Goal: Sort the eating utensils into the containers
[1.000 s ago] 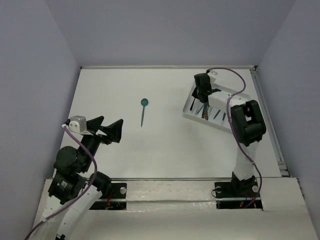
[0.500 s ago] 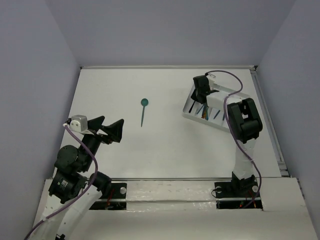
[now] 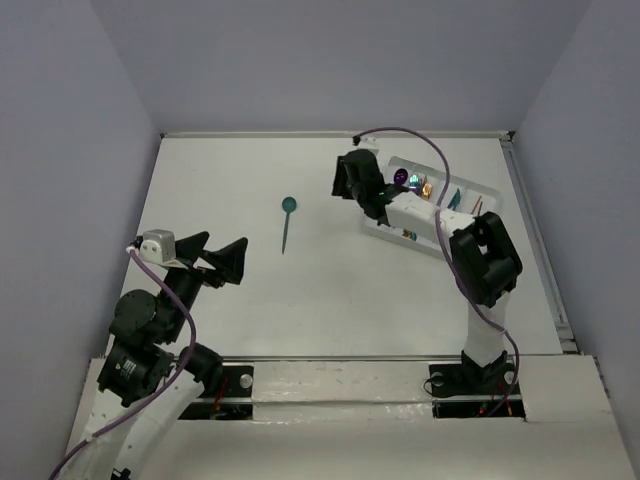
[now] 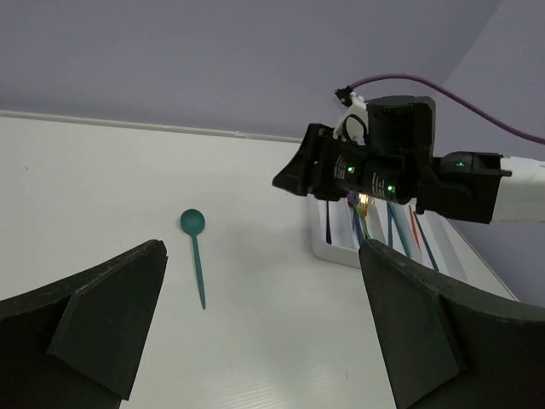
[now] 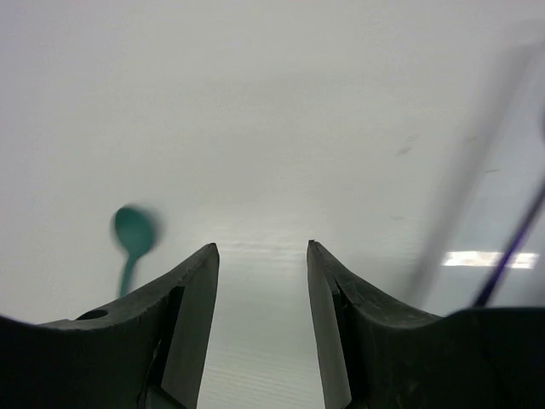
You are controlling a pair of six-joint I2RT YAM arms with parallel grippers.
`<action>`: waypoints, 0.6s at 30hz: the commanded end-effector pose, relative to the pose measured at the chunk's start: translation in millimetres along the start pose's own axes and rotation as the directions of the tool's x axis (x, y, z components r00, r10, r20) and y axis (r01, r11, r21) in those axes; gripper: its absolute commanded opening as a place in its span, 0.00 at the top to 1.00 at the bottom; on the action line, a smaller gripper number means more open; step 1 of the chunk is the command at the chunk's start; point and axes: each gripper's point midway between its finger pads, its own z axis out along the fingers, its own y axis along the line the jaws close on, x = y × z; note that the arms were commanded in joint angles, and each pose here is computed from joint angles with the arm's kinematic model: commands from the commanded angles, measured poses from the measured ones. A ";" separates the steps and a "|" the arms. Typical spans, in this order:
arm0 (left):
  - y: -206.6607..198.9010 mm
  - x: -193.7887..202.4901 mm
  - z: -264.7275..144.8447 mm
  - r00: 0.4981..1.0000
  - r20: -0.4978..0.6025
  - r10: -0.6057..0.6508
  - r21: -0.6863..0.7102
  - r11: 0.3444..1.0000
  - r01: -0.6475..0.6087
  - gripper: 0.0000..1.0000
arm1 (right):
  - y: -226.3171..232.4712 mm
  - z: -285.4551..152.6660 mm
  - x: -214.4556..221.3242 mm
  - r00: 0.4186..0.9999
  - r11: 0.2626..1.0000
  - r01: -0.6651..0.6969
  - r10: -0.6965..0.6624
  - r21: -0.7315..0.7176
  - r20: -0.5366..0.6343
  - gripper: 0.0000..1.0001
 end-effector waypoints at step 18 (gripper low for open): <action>-7.5 -15.7 4.0 0.999 0.050 0.000 0.030 1.000 -0.001 0.01 | 155.5 13.7 139.6 0.946 0.959 0.240 -0.266 -0.154 -0.187 0.34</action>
